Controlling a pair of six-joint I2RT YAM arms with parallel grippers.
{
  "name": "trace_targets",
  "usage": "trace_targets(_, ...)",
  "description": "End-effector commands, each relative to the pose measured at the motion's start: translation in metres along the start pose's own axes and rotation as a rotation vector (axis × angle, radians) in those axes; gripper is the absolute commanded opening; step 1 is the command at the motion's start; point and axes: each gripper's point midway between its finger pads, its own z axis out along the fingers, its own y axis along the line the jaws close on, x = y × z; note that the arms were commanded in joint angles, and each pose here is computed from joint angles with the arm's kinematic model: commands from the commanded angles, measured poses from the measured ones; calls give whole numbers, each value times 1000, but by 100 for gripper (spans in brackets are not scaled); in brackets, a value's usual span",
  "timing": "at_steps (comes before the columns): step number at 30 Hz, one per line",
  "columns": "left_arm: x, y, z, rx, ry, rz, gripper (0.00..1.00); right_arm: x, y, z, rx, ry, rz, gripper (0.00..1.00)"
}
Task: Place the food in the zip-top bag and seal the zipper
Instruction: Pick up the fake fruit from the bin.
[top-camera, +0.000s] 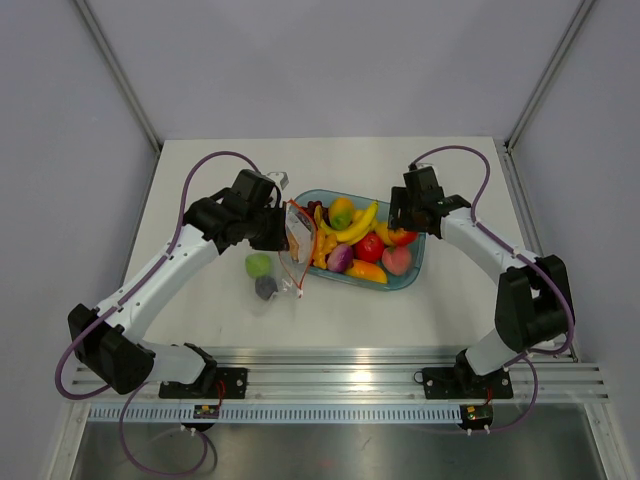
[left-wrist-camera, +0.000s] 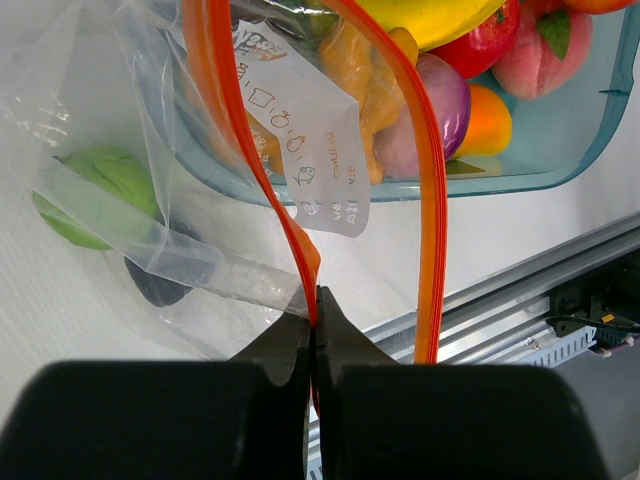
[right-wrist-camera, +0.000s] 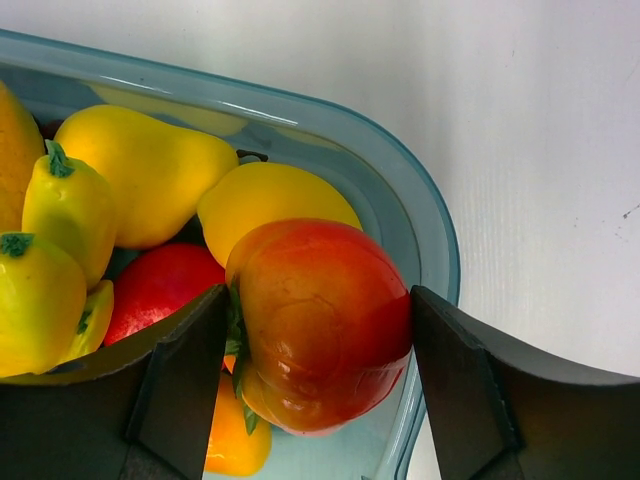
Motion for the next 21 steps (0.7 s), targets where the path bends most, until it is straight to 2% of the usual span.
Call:
trace_targets(1, -14, -14, -10, 58, -61, 9, 0, -11, 3, -16, -33, -46, 14, 46)
trace_targets(3, -13, -14, -10, 58, -61, 9, 0, -12, 2, -21, -40, -53, 21, 40)
trace_targets(21, -14, -18, -8, 82, -60, 5, 0, -14, 18, -79, -197, -110, 94, 35)
